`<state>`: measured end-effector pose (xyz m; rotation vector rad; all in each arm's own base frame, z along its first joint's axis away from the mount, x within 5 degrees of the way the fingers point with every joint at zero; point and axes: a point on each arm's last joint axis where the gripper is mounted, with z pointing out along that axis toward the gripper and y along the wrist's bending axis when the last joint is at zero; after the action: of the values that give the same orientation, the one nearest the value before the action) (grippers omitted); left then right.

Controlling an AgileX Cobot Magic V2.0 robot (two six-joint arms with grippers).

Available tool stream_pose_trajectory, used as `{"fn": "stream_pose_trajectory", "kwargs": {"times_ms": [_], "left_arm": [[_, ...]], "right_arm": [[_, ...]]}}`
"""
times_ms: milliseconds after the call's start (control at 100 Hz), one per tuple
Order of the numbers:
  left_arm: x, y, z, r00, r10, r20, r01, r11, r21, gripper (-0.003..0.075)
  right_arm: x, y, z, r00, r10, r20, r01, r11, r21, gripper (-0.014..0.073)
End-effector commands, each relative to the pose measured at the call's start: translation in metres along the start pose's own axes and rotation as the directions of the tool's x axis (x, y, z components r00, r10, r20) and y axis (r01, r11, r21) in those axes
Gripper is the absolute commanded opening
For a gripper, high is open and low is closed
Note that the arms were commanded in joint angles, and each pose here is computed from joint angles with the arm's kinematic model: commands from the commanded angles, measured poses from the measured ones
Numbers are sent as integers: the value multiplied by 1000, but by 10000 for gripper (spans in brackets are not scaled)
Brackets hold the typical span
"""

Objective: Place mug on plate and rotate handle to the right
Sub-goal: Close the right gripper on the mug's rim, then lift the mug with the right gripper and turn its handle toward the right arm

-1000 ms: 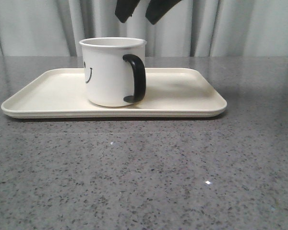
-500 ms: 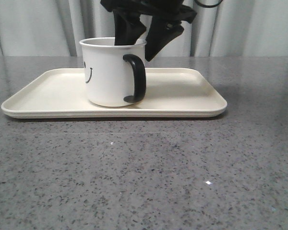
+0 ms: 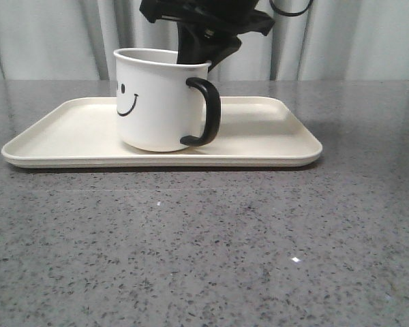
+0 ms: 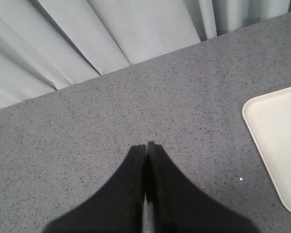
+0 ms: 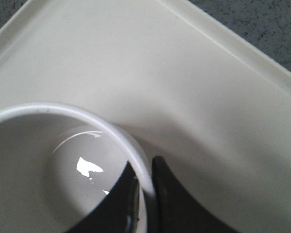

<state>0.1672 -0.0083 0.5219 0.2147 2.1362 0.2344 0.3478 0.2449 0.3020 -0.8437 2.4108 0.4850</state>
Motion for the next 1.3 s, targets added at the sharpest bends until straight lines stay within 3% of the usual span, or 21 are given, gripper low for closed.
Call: {"fn": "stream_pose_trajectory", "kwargs": {"times_ms": [0, 150, 300, 460, 600, 710, 820, 1130, 1290], "left_arm": [[-3, 4, -10, 998, -17, 54, 18, 1000, -18, -20], [-3, 4, -10, 998, -17, 54, 18, 1000, -18, -20], [-3, 4, -10, 998, -17, 54, 18, 1000, -18, -20], [-3, 4, -10, 999, -17, 52, 18, 1000, -18, -20], [-3, 4, -10, 999, -18, 51, 19, 1000, -15, -20], [-3, 4, -10, 999, -18, 51, 19, 1000, -14, -20], [-3, 4, -10, 999, -19, 51, 20, 1000, -12, -20], [-3, 4, -10, 999, -19, 51, 20, 1000, -12, -20], [-3, 4, -10, 999, -19, 51, 20, 1000, -12, -20]], "right_arm": [[-18, 6, -32, 989, -20, 144, 20, 1000, 5, -68], [-24, 9, -46, 984, -51, 168, 51, 999, 9, -66], [-44, 20, -86, 953, -220, 210, 220, 975, 24, -66], [-62, 29, -133, 882, -391, 264, 387, 919, 68, -63], [-67, 35, -153, 805, -537, 253, 531, 842, 97, -63], [-64, 36, -151, 744, -639, 196, 637, 767, 81, -63], [-62, 34, -143, 715, -680, 162, 681, 730, 58, -63], [-59, 25, -99, 725, -685, 72, 689, 724, -39, -63], [-57, 22, -76, 705, -707, 52, 709, 699, -93, -63]]}}
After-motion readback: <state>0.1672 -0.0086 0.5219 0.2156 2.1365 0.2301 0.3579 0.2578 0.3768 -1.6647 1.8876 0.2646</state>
